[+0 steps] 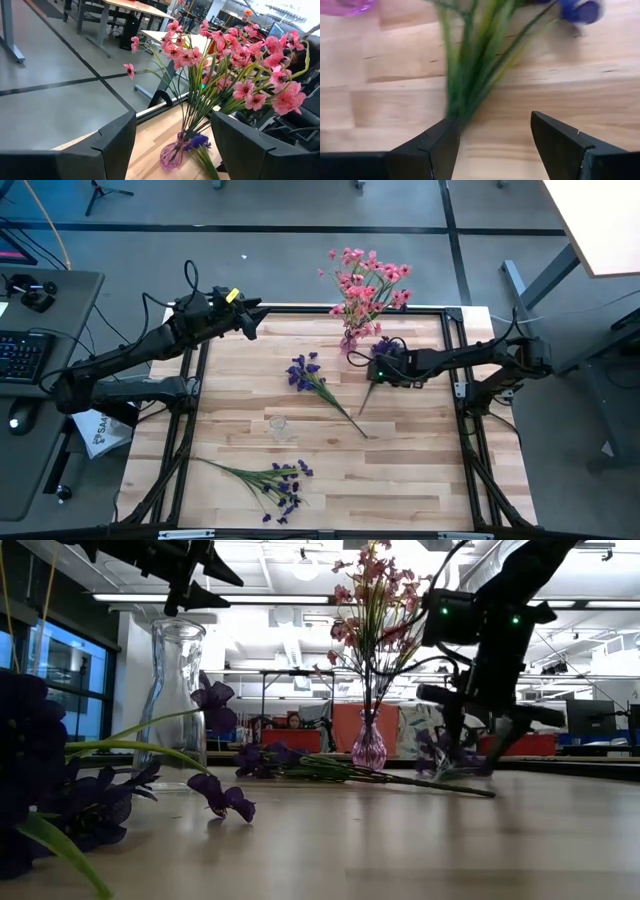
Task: Sort flowers into vase by color
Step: Put the right purple flowers into the transparent vase
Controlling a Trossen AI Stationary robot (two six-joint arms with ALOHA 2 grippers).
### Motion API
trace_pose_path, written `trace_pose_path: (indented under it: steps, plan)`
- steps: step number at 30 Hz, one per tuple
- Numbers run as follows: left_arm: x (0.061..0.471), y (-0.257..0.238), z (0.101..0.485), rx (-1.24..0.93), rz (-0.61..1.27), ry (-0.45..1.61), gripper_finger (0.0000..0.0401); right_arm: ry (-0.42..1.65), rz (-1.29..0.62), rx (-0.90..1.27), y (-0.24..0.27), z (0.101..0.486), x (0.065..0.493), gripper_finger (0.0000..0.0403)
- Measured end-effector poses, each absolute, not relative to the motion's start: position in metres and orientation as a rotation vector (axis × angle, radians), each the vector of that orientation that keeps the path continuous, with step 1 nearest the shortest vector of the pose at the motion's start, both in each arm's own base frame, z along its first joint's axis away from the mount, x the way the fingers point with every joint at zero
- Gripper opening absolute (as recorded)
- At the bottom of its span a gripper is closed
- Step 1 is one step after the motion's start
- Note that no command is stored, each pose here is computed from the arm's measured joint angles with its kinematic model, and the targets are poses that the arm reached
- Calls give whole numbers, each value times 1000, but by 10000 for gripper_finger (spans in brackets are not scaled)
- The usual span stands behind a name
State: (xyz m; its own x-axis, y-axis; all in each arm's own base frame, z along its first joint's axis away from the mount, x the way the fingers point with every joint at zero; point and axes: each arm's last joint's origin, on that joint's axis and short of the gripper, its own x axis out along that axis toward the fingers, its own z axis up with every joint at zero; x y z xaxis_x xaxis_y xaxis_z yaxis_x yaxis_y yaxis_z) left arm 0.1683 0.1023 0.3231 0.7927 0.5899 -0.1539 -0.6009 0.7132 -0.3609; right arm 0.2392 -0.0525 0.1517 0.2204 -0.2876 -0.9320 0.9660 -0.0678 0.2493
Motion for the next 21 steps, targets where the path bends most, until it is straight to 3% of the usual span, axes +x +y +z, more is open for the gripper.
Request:
trace_pose_path:
  steps: [15,21]
  plan:
    - [168,102,323,-410,658,29,246,658,-1195,1263,-66,135,260,236]
    - [169,102,323,-382,645,42,246,776,-1257,1201,-68,130,268,234]
